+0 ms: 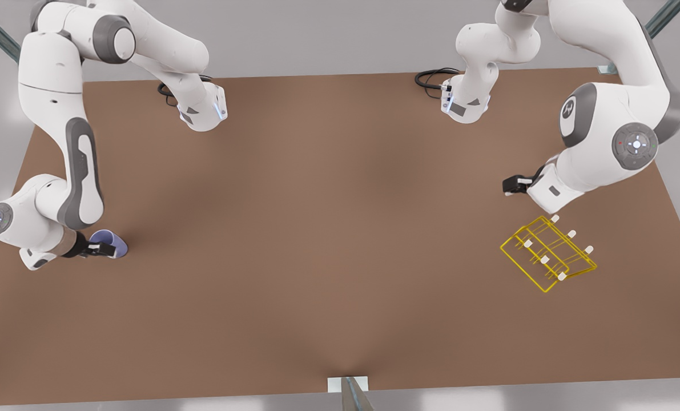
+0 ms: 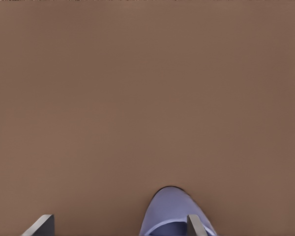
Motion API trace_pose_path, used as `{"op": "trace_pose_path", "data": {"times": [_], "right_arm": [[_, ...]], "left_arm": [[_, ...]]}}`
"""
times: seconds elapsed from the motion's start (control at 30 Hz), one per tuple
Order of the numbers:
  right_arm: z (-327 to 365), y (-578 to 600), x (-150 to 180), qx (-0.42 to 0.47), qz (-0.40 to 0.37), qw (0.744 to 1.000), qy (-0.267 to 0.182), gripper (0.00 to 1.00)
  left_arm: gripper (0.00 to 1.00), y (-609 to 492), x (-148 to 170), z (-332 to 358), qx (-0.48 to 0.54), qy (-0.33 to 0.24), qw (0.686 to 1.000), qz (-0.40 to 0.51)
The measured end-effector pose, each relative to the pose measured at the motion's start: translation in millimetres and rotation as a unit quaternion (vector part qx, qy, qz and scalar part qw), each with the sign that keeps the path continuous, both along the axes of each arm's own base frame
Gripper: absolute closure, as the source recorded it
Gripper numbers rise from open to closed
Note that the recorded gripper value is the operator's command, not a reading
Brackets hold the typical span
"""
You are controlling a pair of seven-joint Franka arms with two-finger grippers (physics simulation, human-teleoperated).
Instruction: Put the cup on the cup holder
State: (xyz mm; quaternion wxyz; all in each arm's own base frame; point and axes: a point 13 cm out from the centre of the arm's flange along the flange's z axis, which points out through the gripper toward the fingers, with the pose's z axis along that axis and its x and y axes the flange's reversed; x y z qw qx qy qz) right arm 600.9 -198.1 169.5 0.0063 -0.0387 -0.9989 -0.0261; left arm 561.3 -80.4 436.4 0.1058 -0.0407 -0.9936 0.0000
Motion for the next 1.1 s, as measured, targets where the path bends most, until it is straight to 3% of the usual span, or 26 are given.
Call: {"op": "trace_pose_path", "data": {"times": [0.2,0.43,0.7,0.9,1.1], "right_arm": [[-15.6,-10.0,-3.8,-0.004,0.034,0.999,0.001,0.0],[-34.6,-28.1,-41.3,0.005,0.049,0.998,0.034,0.0],[-23.2,-13.6,-48.2,0.017,0.085,0.995,0.043,0.0],[-47.7,3.0,-82.8,0.036,0.1,0.991,0.076,0.01],[-60.3,2.0,-79.7,0.027,0.107,0.992,0.059,0.01]], "left_arm": [[0.0,0.0,-3.0,0.2,0.002,0.006,1.0,-0.001],[0.0,0.3,-4.1,-2.6,0.003,0.011,1.0,-0.001],[0.0,1.3,-3.3,-6.7,0.004,0.015,1.0,0.0],[0.0,0.9,-3.2,-9.6,0.005,0.018,1.0,-0.001],[0.0,0.5,-3.1,-10.1,0.005,0.018,1.0,-0.001]]}}
